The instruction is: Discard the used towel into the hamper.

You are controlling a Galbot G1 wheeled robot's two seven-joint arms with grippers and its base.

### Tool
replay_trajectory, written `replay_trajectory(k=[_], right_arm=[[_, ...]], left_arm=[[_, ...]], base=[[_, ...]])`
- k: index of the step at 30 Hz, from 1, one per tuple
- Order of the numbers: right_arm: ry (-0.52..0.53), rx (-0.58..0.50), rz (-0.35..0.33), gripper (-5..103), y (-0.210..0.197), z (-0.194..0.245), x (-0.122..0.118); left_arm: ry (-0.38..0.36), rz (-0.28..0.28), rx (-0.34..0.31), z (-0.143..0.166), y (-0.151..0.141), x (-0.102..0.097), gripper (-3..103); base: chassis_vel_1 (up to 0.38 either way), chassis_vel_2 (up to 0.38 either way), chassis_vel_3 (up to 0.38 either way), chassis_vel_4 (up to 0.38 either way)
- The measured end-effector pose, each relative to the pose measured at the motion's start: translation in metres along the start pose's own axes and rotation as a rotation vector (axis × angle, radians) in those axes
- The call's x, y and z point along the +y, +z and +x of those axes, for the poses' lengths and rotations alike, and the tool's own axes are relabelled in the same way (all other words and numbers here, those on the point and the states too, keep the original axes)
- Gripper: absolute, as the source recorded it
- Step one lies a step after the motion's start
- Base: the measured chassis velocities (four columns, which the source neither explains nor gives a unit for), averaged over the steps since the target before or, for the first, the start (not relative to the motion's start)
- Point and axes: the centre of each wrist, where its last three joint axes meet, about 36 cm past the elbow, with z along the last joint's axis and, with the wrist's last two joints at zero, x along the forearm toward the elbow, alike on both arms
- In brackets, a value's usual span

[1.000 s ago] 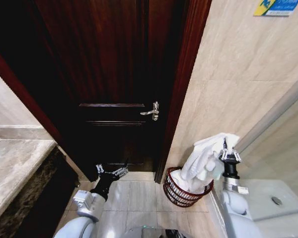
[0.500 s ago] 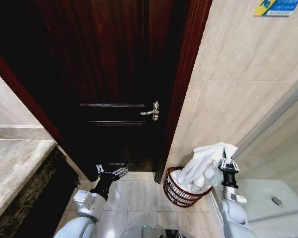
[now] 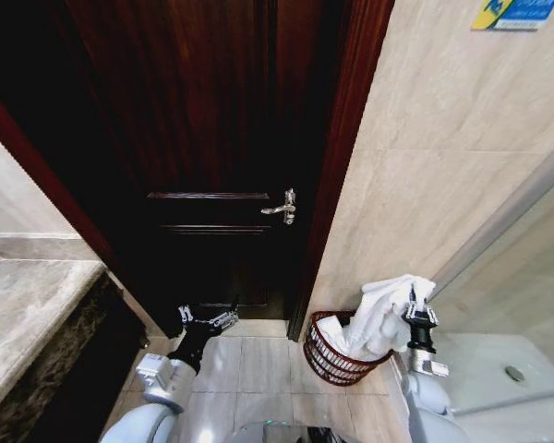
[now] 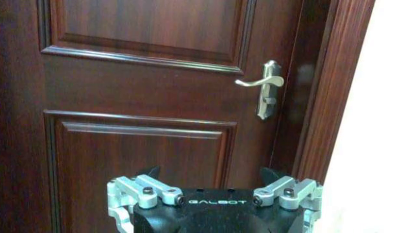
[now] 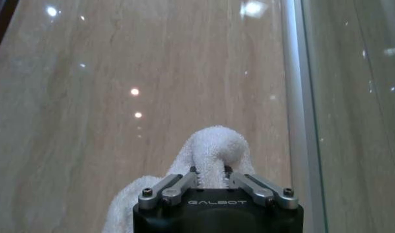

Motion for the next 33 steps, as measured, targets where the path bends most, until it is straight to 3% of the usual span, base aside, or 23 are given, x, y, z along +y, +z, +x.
replay_trajectory(k=[12,24,33], right_arm=[[-0.039,0.036,-0.017,11,0.011,0.007,0.004],[-0.107,0.049,-0.108,11,0.015,0.020,0.054],[-0.136,0.093,-0.150,11,0.018,0.043,0.079]], left_arm=[[0.000,0.000,0.000,0.000,0.000,0.000,100],[0.000,0.000,0.000,0.000,0.000,0.000,100],[0.000,0.000,0.000,0.000,0.000,0.000,100]], base=[[0.000,0.000,0.000,0.000],[0.000,0.000,0.000,0.000],[0.000,0.000,0.000,0.000]])
